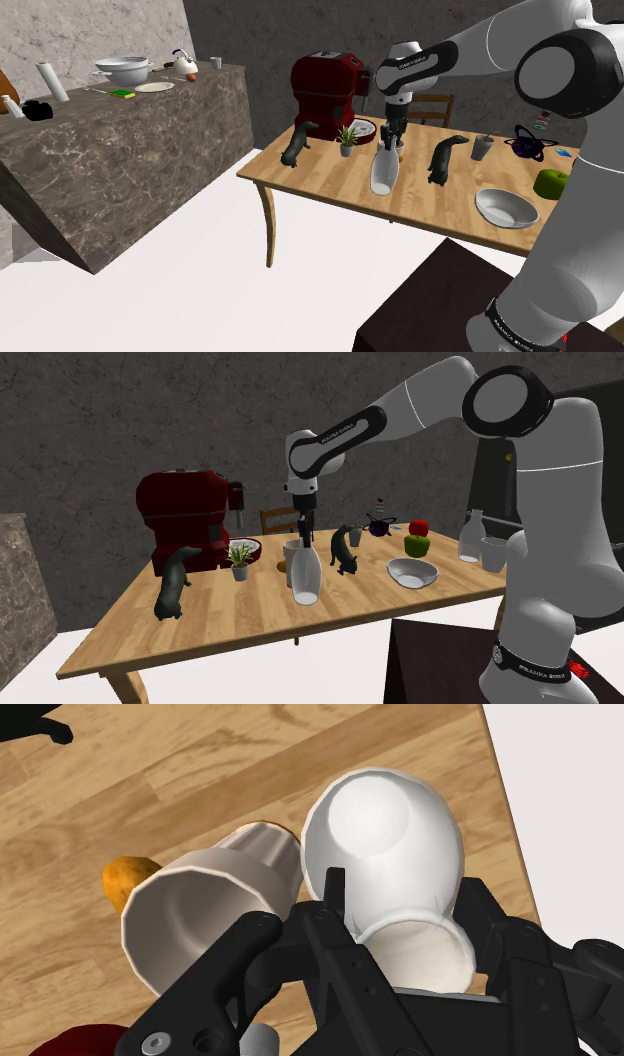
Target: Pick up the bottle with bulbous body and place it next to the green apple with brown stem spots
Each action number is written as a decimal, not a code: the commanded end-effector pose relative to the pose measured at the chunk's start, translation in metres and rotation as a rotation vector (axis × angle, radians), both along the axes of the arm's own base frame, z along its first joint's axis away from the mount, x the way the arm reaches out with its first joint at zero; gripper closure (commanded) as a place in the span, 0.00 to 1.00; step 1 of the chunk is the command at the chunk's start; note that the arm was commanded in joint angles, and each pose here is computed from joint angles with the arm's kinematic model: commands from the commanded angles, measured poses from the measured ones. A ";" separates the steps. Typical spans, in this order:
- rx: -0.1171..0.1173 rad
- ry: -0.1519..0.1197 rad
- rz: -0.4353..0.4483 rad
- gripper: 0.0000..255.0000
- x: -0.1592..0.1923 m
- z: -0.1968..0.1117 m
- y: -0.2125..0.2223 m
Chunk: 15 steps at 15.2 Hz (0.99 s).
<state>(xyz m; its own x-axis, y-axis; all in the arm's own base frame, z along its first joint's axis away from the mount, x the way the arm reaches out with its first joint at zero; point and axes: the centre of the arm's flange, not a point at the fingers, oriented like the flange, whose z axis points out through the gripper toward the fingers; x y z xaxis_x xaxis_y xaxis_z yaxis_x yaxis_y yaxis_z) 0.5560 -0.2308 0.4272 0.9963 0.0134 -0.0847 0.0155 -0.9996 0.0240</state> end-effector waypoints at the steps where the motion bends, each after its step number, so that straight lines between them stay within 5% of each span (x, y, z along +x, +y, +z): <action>1: 0.000 0.001 0.000 1.00 0.000 0.000 0.000; 15: 0.000 0.001 0.000 1.00 0.000 0.068 0.000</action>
<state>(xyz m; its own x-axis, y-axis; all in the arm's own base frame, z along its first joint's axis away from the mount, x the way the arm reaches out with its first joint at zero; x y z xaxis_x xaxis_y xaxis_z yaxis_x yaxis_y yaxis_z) 0.5562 -0.2306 0.4905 0.9963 0.0132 -0.0852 0.0152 -0.9996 0.0239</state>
